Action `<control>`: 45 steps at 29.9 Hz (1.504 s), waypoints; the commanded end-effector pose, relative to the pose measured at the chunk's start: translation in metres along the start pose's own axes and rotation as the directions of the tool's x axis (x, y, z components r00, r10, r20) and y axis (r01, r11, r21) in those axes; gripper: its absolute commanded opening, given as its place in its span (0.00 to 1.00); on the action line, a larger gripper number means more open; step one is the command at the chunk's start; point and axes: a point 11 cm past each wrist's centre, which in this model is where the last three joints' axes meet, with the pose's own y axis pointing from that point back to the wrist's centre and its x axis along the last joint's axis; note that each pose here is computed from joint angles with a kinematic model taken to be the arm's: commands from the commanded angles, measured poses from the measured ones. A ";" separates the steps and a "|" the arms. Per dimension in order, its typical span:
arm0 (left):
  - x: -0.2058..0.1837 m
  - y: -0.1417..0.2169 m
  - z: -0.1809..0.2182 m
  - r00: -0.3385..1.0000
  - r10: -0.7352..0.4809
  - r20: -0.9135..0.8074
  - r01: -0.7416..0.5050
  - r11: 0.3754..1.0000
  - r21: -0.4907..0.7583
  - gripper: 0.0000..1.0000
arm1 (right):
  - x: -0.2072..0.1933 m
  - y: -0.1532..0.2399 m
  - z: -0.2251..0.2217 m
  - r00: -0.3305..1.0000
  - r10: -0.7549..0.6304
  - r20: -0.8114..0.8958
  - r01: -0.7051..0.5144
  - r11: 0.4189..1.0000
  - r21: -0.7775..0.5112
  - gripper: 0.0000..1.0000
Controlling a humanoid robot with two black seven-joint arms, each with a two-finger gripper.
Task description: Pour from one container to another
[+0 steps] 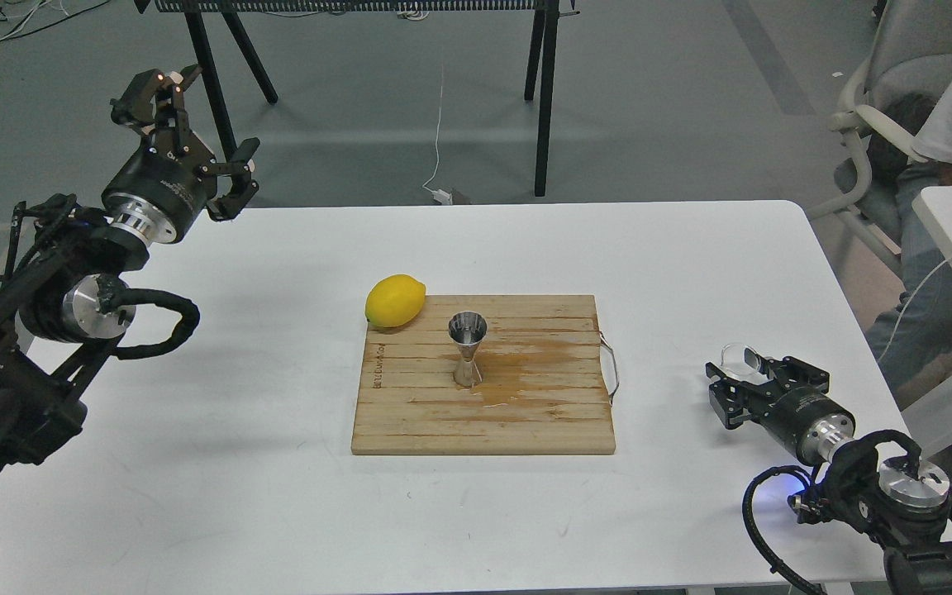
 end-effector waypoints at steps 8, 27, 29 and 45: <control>-0.001 0.000 -0.001 1.000 -0.002 -0.002 0.002 1.000 -0.001 1.00 | 0.004 0.025 -0.011 0.999 -0.001 -0.048 0.001 1.000 0.009 0.98; 0.025 -0.007 0.015 0.981 0.073 -0.180 -0.091 0.991 -0.095 1.00 | -0.164 0.030 -0.098 0.767 -0.390 -0.509 0.516 0.847 0.130 1.00; 0.032 -0.011 0.022 0.974 0.078 -0.213 -0.105 0.987 -0.119 1.00 | -0.178 0.025 -0.108 0.759 -0.385 -0.525 0.534 0.829 0.165 1.00; 0.047 -0.017 0.040 0.942 0.049 -0.333 -0.115 0.976 -0.183 1.00 | -0.240 -0.045 -0.113 0.775 -0.246 -0.582 0.447 0.865 0.229 1.00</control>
